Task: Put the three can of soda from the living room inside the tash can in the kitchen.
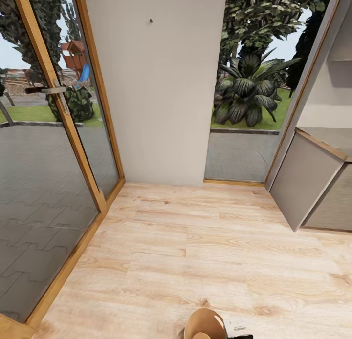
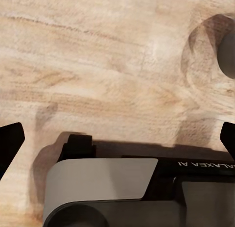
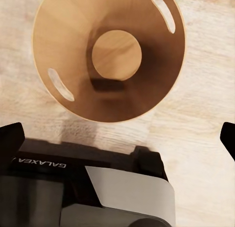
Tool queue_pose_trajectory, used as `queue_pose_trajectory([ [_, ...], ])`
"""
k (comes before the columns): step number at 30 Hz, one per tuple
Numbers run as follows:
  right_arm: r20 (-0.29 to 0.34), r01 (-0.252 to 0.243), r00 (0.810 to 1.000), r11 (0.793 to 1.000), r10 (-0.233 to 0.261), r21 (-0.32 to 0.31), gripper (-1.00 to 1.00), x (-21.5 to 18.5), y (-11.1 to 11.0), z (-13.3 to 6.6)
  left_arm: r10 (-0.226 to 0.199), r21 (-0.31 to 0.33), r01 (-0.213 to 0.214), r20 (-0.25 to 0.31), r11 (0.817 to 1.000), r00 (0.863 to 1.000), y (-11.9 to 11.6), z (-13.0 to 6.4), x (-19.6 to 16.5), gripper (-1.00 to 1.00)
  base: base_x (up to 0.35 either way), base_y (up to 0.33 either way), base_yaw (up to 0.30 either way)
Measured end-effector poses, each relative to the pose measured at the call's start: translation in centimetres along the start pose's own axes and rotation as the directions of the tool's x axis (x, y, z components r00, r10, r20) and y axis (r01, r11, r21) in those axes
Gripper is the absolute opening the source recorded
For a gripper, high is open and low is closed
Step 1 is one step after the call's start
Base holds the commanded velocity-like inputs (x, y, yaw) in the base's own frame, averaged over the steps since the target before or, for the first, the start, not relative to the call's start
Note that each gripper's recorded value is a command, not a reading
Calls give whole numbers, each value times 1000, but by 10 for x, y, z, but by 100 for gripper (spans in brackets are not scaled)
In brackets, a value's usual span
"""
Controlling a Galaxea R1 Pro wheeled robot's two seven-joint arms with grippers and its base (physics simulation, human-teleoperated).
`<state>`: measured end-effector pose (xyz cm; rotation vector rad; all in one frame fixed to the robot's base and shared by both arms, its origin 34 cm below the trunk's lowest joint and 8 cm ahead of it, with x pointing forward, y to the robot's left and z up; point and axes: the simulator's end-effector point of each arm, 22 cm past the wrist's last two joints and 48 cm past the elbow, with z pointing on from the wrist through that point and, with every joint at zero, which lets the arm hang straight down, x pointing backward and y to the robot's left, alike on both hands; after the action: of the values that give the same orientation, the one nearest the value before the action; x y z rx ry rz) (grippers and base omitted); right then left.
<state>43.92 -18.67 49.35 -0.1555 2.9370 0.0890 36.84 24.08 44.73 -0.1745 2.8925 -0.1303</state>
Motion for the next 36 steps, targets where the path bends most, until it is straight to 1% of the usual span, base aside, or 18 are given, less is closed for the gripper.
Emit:
queue_pose_trajectory([
  [9,-10,-10,1000,1000,10,3,100,4,-4,1,0,0,0,0,1000,1000,0,0,0,100,0,0,0],
  [12,-24,-13,1000,1000,13,13,100,10,-9,2,-1,1,1,0,1000,1000,0,0,0,100,0,0,0],
  [15,-57,-22,998,999,24,38,100,25,-26,5,0,1,0,0,1000,1000,0,0,0,100,0,0,0],
  [17,-71,-50,996,996,55,67,100,28,-49,6,0,2,0,0,1000,1000,0,0,0,100,0,0,0],
  [19,-73,-81,993,993,88,89,100,23,-67,6,0,2,0,0,1000,1000,0,0,0,100,0,0,0],
  [20,-75,-110,990,988,118,105,100,16,-81,6,0,3,0,0,1000,1000,-1,0,0,100,0,0,0],
  [22,-81,-132,987,984,142,116,100,8,-91,6,0,3,0,0,1000,1000,-1,0,0,100,0,0,0],
  [24,-98,-149,981,977,165,152,100,-9,-104,5,0,3,0,0,1000,1000,-1,0,0,100,0,0,0],
  [29,-87,-154,981,963,176,221,100,-33,-120,0,0,3,0,0,1000,1000,-1,0,0,100,0,0,0],
  [36,-57,-156,983,955,175,253,100,-62,-128,-7,0,3,0,0,1000,1000,-1,0,0,100,0,0,0],
])
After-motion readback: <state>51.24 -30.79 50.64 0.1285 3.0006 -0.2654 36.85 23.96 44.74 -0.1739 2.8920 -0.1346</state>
